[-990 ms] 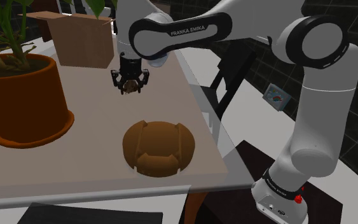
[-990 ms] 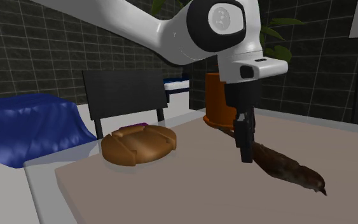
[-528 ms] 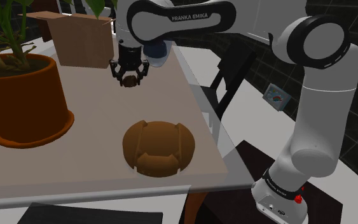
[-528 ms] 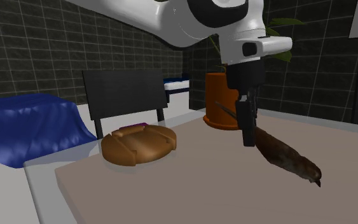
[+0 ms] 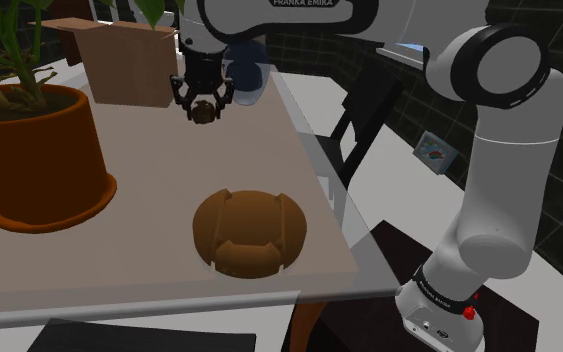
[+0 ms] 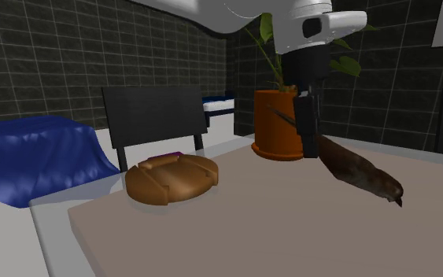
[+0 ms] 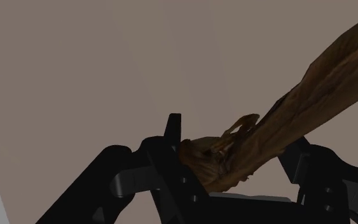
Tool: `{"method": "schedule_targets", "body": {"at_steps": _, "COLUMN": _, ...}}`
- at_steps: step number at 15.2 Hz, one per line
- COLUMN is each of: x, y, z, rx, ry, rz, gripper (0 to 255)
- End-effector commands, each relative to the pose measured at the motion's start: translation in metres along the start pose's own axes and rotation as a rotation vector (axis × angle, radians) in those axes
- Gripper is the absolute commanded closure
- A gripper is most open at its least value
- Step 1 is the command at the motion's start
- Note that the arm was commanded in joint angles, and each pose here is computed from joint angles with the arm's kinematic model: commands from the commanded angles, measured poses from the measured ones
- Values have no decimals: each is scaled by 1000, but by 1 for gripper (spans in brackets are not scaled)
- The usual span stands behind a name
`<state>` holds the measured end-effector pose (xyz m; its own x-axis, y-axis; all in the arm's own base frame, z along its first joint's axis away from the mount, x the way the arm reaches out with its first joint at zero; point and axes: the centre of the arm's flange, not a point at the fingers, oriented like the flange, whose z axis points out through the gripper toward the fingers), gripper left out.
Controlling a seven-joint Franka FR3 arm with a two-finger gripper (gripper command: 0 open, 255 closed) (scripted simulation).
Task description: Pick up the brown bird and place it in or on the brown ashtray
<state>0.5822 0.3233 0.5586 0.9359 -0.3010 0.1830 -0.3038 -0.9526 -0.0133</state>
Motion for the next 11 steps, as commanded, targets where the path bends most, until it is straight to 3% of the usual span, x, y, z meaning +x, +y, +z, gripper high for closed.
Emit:
{"method": "schedule_targets", "body": {"at_steps": 1, "x": 1, "y": 0, "z": -12, "rx": 0, "ry": 0, "rz": 0, "gripper": 255}}
{"method": "schedule_targets", "body": {"at_steps": 2, "x": 2, "y": 0, "z": -12, "rx": 0, "ry": 0, "rz": 0, "gripper": 255}}
{"method": "schedule_targets", "body": {"at_steps": 11, "x": -114, "y": 21, "z": -34, "rx": 0, "ry": 0, "rz": 0, "gripper": 255}}
